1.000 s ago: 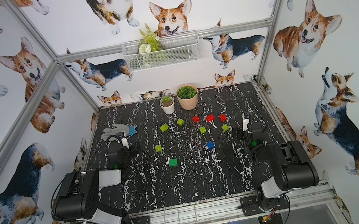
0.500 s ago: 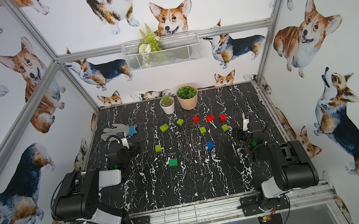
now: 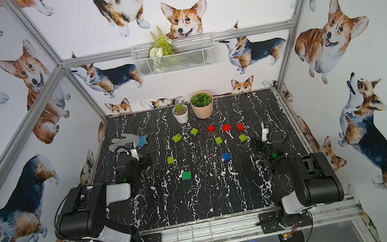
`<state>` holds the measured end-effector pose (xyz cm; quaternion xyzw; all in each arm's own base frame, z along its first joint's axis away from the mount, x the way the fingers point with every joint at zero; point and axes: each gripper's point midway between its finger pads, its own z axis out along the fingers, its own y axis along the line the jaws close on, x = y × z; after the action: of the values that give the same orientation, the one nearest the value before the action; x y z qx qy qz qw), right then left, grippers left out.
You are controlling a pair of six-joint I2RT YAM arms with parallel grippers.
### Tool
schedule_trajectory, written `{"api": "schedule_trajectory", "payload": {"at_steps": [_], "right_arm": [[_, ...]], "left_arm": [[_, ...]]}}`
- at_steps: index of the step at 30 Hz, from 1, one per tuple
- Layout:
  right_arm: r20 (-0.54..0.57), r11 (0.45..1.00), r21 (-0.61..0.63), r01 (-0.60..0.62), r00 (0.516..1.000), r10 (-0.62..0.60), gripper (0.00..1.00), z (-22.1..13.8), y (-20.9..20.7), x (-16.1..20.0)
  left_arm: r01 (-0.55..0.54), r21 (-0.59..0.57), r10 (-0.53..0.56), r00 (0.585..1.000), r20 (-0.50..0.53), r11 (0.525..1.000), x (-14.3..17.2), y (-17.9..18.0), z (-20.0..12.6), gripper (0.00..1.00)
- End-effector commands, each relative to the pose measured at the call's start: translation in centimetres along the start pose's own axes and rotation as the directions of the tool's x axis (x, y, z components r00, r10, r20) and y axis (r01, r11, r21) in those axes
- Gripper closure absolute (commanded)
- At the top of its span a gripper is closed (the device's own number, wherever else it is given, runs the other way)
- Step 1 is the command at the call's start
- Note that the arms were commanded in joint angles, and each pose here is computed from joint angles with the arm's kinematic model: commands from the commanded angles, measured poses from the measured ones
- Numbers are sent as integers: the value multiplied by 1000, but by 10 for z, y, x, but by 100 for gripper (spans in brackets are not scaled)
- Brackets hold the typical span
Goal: Assemble the letter s with lego
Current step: Pick up the lego brick from the center of the board.
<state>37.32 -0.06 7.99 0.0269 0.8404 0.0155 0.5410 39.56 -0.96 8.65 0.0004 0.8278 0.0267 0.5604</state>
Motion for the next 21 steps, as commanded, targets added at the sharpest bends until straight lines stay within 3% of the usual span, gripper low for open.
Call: {"api": "schedule_trajectory", "payload": {"at_steps": [1, 7, 9, 12, 17, 21], "right_arm": [[42, 1000, 7, -12, 999, 12, 0, -2, -1, -14], [60, 1000, -11, -14, 998, 15, 0, -8, 3, -25], [54, 999, -40, -2, 999, 5, 0, -14, 8, -34], [16, 994, -110, -12, 1000, 14, 0, -30, 22, -53], [-31, 953, -286, -95, 995, 90, 0, -63, 60, -86], [-159, 931, -354, -92, 987, 37, 0, -85, 89, -84]], "left_arm": [[-9, 2, 9, 1000, 17, 1000, -10, 0, 0, 0], [-12, -10, 12, 999, 31, 1000, -24, 2, -9, 0], [-24, -35, 25, 999, 31, 999, -37, 2, -18, 0], [39, -16, -38, 999, 27, 999, -65, 0, -37, 0], [134, 105, -122, 986, -112, 985, -86, -22, -67, 0], [200, 217, -148, 961, -233, 955, -79, -46, -92, 0]]}}
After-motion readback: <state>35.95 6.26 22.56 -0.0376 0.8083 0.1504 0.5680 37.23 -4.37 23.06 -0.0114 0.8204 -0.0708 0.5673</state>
